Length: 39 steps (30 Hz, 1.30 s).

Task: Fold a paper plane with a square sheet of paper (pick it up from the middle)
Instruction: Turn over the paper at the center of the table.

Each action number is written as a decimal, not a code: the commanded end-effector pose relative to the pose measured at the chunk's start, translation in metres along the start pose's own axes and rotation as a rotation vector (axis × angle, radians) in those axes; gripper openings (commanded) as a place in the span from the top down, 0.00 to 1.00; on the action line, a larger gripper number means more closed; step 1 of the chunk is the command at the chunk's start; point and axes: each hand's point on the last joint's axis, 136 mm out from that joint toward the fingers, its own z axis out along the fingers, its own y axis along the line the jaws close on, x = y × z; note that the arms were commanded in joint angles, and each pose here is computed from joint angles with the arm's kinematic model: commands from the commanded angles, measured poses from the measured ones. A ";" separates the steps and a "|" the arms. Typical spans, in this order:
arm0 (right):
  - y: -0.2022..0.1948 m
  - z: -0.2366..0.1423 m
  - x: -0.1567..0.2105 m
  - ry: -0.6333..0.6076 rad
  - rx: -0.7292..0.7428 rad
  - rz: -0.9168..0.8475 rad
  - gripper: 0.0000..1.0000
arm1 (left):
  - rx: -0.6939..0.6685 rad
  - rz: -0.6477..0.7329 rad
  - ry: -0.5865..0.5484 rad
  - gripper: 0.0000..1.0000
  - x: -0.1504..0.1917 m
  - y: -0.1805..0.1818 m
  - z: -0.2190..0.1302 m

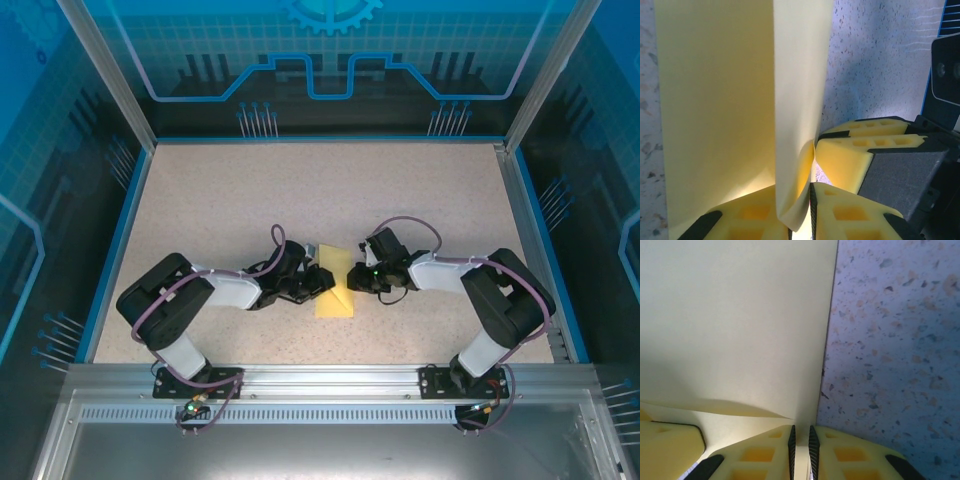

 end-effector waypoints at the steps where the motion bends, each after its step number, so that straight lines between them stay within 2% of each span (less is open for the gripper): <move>1: -0.014 -0.001 0.004 0.019 0.031 0.048 0.81 | 0.017 0.043 0.013 0.84 0.005 -0.003 -0.002; 3: -0.010 -0.009 -0.001 -0.008 0.024 0.050 0.80 | 0.010 0.045 0.011 0.87 0.004 -0.003 -0.002; 5: -0.002 -0.023 -0.009 -0.055 0.014 0.021 0.75 | 0.008 0.048 0.003 0.89 0.003 -0.004 -0.003; 12: -0.008 -0.094 -0.034 -0.273 0.133 -0.035 0.40 | -0.037 0.120 -0.021 0.90 -0.005 -0.018 -0.020; 18: -0.038 -0.138 -0.040 -0.404 0.235 0.036 0.22 | -0.280 0.275 -0.076 0.91 -0.025 -0.023 -0.064; 24: -0.057 -0.149 -0.038 -0.437 0.261 0.102 0.17 | -0.639 0.494 -0.188 0.90 -0.064 -0.024 -0.130; 28: -0.066 -0.147 -0.034 -0.429 0.277 0.132 0.16 | -0.826 0.613 -0.260 0.91 -0.091 -0.028 -0.155; 31: -0.071 -0.146 -0.032 -0.424 0.287 0.148 0.16 | -0.975 0.689 -0.305 0.90 -0.109 -0.024 -0.158; 36: -0.079 -0.149 -0.027 -0.421 0.301 0.177 0.16 | -1.254 0.773 -0.301 0.89 -0.133 -0.009 -0.141; 39: -0.082 -0.153 -0.024 -0.424 0.308 0.192 0.16 | -1.324 0.796 -0.273 0.89 -0.138 -0.003 -0.119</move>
